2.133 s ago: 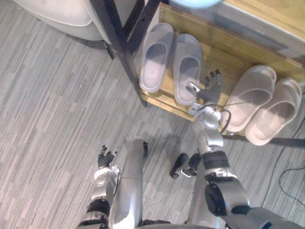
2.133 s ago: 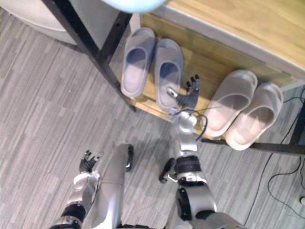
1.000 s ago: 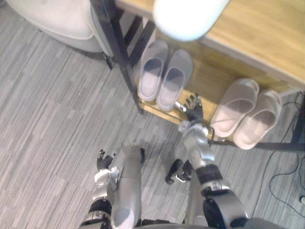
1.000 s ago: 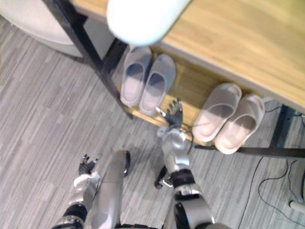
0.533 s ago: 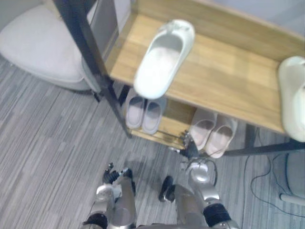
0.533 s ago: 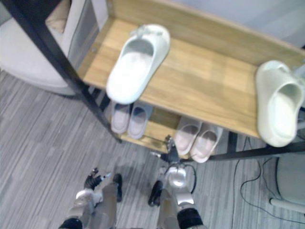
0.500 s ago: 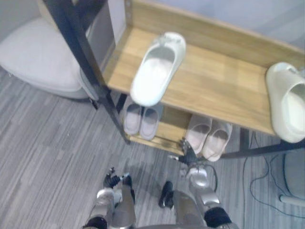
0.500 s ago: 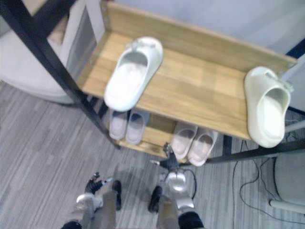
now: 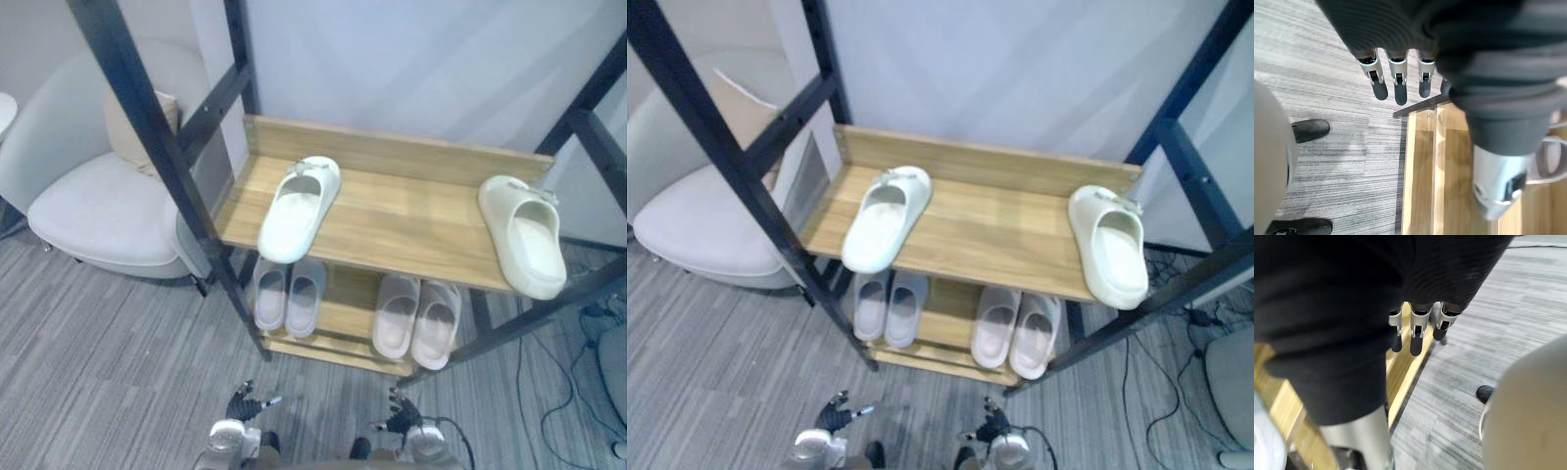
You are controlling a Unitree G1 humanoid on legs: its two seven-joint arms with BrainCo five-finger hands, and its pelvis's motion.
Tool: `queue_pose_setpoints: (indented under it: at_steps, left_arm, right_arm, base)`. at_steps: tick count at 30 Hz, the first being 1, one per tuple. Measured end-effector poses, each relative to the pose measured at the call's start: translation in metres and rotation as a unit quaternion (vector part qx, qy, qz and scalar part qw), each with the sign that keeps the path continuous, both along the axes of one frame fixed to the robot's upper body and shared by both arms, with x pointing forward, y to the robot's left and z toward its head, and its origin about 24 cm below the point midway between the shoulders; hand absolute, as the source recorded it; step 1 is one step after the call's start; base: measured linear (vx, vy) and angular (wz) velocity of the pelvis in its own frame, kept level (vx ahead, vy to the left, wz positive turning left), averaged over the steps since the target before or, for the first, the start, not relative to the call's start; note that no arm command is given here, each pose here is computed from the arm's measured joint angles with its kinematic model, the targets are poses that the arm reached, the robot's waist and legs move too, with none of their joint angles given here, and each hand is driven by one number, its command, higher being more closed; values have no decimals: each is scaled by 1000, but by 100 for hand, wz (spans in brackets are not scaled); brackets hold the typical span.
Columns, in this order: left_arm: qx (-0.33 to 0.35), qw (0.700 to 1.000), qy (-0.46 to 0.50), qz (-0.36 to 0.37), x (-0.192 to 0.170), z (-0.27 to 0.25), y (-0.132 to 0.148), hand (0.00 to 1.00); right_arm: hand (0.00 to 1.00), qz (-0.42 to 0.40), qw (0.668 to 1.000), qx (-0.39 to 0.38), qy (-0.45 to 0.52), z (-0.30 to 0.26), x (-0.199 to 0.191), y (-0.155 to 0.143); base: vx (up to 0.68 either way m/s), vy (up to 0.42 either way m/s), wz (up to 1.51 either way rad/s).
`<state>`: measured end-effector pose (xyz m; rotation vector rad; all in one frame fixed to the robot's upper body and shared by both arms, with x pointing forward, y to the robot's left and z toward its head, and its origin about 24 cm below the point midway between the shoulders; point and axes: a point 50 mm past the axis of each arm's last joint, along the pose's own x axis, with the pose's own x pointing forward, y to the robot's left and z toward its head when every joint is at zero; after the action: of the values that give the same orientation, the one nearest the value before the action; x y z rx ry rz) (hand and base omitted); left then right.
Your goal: Organize the slippers on the shoe rack
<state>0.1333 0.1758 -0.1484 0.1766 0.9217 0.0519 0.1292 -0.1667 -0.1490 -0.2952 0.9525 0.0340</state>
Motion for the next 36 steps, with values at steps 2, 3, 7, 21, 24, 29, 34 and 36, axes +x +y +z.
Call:
queue_pose_setpoints:
  at_steps: [2, 3, 7, 21, 24, 29, 34, 36]
  left_arm:
    - [0, 1000, 3, -16, -1, -1, -4, 0]
    - [0, 1000, 5, -22, -1, -1, -5, 0]
    - [8, 996, 5, -85, 1, -1, -14, 0]
    - [-174, 881, -291, -331, 56, 115, -150, 0]
    - [-221, 847, -354, -328, 68, 150, -160, 0]
    - [-249, 791, -446, -335, 92, 202, -168, 0]
    - [-234, 756, -528, -308, 117, 246, -150, 0]
    - [-209, 753, -553, -290, 130, 258, -137, 0]
  right_arm:
    - [0, -6, 1000, 2, 3, -1, -1, 0]
    - [0, -10, 1000, 5, 4, -1, -2, -1]
    - [0, -16, 1000, 5, 7, -2, -4, -2]
    - [0, -34, 999, 0, 5, -2, -10, -8]
    - [0, -32, 999, -4, 6, -2, -11, -11]
    - [0, -19, 1000, -7, 3, -1, -9, -10]
    - [0, -7, 1000, -7, -9, 2, -4, -11]
    - [0, -2, 1000, -5, -9, 2, -3, -10]
  base:
    - [-106, 4, 0]
    - [-91, 15, 0]
    - [-64, 33, -2]
    - [10, 19, 5]
    - [53, -12, 4]
    - [52, -7, 0]
    - [-8, 0, -1]
    - [-41, -1, -4]
